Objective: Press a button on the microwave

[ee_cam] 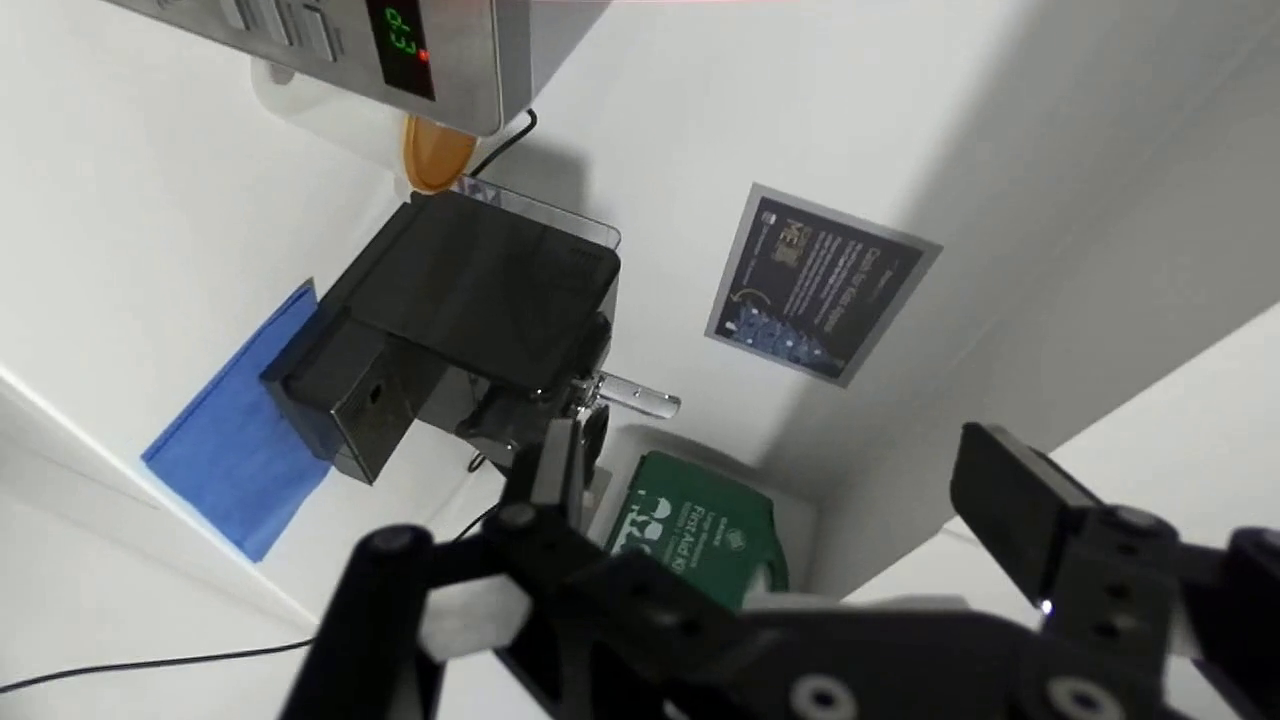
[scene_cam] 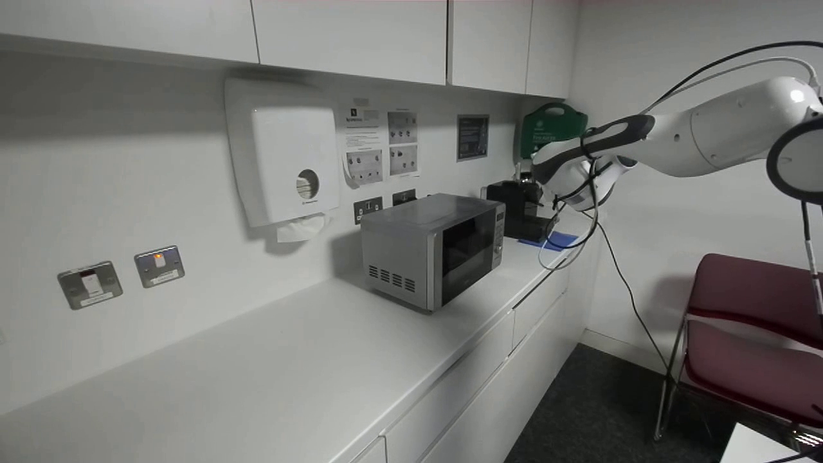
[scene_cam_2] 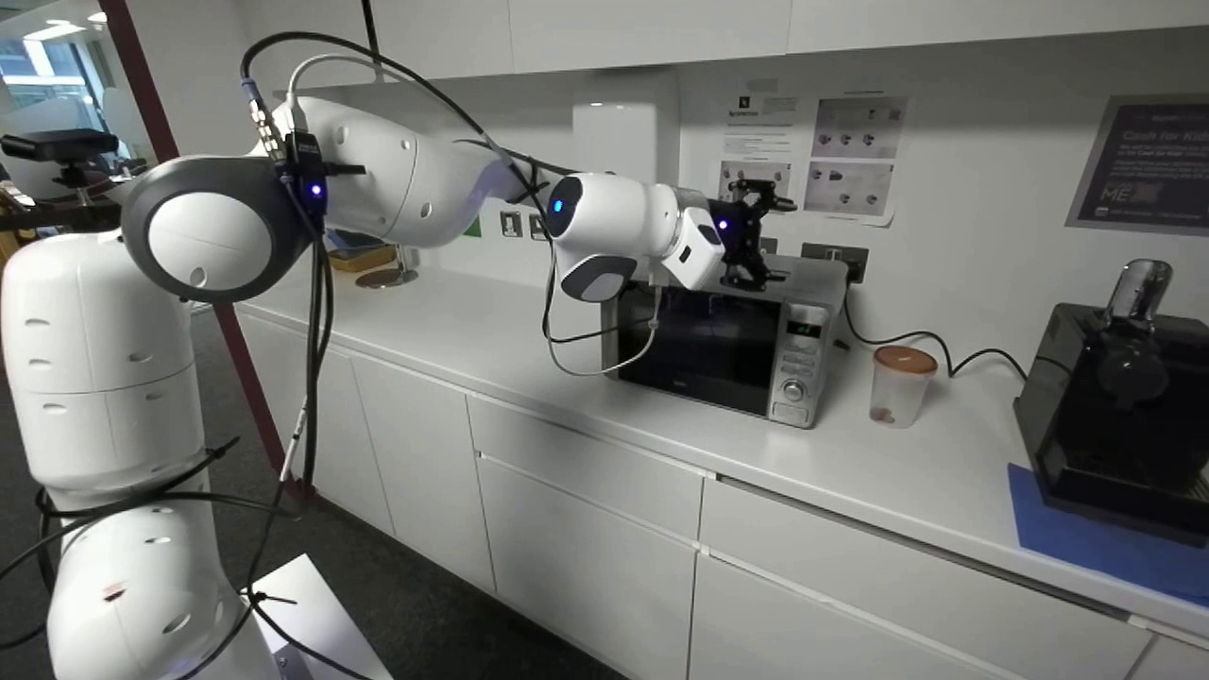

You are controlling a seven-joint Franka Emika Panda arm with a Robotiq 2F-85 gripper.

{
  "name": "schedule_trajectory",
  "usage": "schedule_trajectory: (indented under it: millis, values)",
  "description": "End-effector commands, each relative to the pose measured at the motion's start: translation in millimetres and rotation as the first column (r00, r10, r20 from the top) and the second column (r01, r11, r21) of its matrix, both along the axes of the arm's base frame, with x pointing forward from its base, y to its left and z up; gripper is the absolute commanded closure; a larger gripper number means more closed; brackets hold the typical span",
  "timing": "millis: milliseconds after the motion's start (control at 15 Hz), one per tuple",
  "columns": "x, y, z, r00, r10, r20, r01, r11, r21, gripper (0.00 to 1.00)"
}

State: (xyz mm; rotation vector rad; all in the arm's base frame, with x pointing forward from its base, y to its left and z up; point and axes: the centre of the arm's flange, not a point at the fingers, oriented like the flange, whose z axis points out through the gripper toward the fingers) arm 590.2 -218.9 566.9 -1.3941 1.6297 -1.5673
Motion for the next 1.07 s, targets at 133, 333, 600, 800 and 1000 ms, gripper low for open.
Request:
schedule_trajectory:
  millis: [133,333,600,800,1000]
  values:
    - [-37.7,-20.3,-4.7,0.995,-0.051,0.082,0.037,0.985,0.171,0.0]
    - [-14.0,-14.8,4.5,0.996,-0.066,0.067,0.055,0.988,0.148,0.0]
    - [-13.4,-10.4,1.8,0.996,-0.059,0.063,0.048,0.987,0.153,0.0]
    - [-13.8,-11.4,1.8,0.996,-0.06,0.063,0.05,0.987,0.153,0.0]
    - [-14.5,-13.9,-1.1,0.998,-0.038,0.054,0.029,0.988,0.152,0.0]
